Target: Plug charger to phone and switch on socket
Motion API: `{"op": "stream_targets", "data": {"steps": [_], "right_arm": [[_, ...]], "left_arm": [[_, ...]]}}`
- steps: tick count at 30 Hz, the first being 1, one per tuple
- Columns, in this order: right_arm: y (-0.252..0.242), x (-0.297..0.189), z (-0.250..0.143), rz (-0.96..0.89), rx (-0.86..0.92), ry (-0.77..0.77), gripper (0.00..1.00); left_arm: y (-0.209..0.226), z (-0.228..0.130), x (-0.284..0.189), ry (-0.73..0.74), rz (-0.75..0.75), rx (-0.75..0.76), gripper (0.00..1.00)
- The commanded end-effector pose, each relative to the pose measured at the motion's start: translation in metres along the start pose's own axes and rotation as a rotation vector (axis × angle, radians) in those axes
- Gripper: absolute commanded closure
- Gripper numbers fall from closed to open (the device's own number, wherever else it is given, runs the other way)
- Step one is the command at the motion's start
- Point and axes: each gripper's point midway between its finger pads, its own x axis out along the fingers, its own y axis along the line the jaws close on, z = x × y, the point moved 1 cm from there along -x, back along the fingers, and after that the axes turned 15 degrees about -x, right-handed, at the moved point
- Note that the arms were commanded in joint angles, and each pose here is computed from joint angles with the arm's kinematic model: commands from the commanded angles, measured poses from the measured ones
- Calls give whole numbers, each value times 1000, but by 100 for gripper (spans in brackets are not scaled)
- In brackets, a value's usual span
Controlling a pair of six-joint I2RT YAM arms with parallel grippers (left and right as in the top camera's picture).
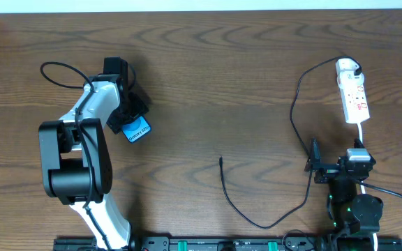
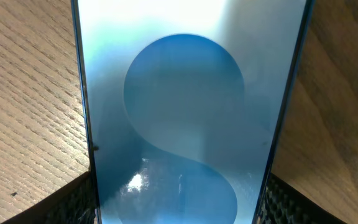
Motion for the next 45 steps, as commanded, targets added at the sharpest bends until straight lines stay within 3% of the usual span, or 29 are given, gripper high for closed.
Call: {"op": "stream_targets", "data": {"steps": [1, 11, 33, 35, 45], "right_arm": [[0, 0, 0, -1, -15, -1, 1], [0, 0, 0, -1, -15, -1, 1], [0, 0, 0, -1, -15, -1, 1], [0, 0, 0, -1, -15, -1, 1], [0, 0, 0, -1, -15, -1, 1]], "left_arm": [[20, -20, 30, 93, 80, 14, 67], [13, -14, 21, 76, 59, 13, 85], [-12, 7, -100, -112, -207, 9, 87], [-9, 5, -100, -106, -196, 21, 92], [-4, 1, -88, -79, -152, 25, 93]]}}
